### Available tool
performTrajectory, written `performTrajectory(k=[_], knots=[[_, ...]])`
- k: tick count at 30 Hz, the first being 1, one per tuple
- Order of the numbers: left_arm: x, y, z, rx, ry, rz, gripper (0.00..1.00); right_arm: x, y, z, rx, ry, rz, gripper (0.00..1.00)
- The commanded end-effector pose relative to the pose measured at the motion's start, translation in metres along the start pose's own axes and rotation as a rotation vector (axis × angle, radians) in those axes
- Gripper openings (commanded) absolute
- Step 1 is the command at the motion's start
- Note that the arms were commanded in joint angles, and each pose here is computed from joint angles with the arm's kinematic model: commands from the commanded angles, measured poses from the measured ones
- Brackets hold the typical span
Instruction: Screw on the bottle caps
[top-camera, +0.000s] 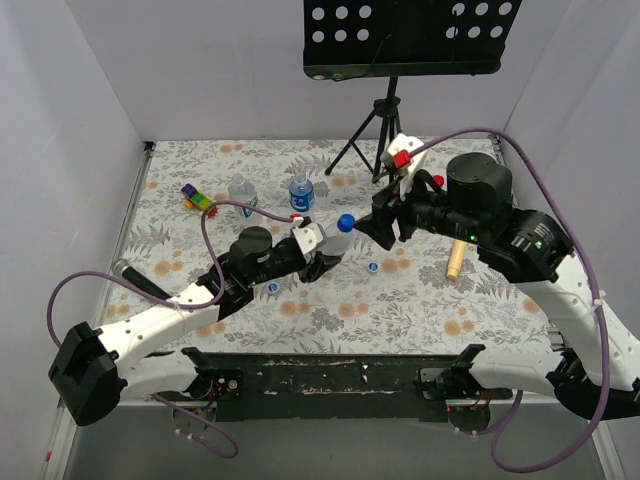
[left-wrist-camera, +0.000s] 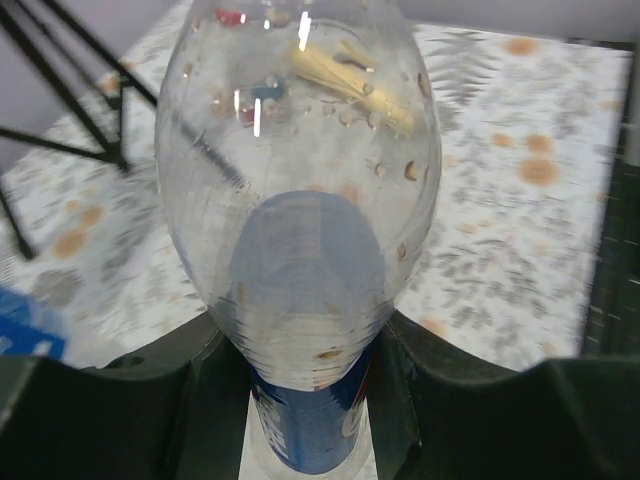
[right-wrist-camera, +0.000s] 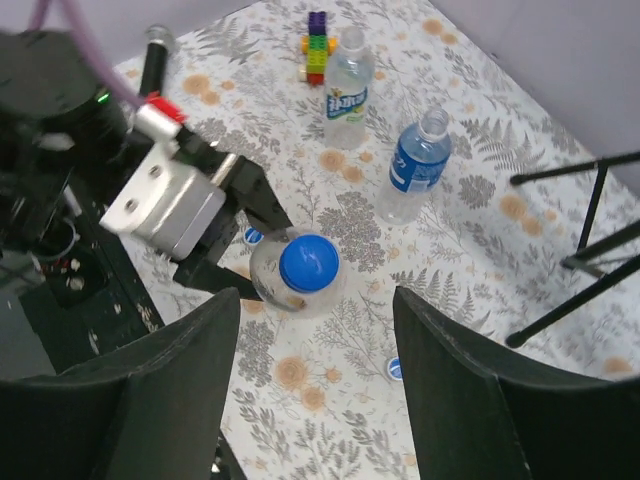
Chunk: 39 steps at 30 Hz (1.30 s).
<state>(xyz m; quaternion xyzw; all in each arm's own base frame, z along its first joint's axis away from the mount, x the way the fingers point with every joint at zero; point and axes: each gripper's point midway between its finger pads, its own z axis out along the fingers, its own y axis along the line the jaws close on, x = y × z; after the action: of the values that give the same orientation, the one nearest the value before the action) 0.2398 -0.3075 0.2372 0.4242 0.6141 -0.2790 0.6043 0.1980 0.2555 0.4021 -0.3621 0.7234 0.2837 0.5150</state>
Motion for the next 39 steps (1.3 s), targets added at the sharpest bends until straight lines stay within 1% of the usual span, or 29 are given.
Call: performTrajectory(k=[1,2,5,10,16,29,36,37,39], knots=[[-0.020,-0.067,-0.017,0.460,-0.046,-0.113,0.40,0.012,0.032,-0.026,-0.253,0.040,-0.298,0.70],[-0.022,-0.076,-0.021,0.527,-0.053,-0.124,0.40,0.015,0.037,-0.030,-0.293,0.044,-0.326,0.70],[-0.027,-0.086,-0.029,0.624,-0.068,-0.143,0.40,0.022,0.046,-0.038,-0.373,0.060,-0.405,0.69],[-0.027,-0.098,-0.036,0.729,-0.063,-0.160,0.41,0.024,0.053,-0.041,-0.437,0.067,-0.462,0.67],[-0.026,-0.103,-0.039,0.768,-0.062,-0.159,0.41,0.029,0.061,-0.034,-0.513,0.090,-0.468,0.64],[-0.026,-0.106,-0.044,0.790,-0.083,-0.119,0.41,0.035,0.071,-0.021,-0.601,0.141,-0.427,0.52],[-0.028,-0.104,-0.045,0.784,-0.094,-0.107,0.41,0.045,0.073,-0.016,-0.627,0.183,-0.401,0.40],[-0.027,-0.104,-0.044,0.781,-0.092,-0.108,0.41,0.048,0.073,-0.016,-0.628,0.193,-0.394,0.34],[-0.027,-0.103,-0.044,0.773,-0.094,-0.104,0.41,0.050,0.072,-0.014,-0.620,0.207,-0.383,0.18]])
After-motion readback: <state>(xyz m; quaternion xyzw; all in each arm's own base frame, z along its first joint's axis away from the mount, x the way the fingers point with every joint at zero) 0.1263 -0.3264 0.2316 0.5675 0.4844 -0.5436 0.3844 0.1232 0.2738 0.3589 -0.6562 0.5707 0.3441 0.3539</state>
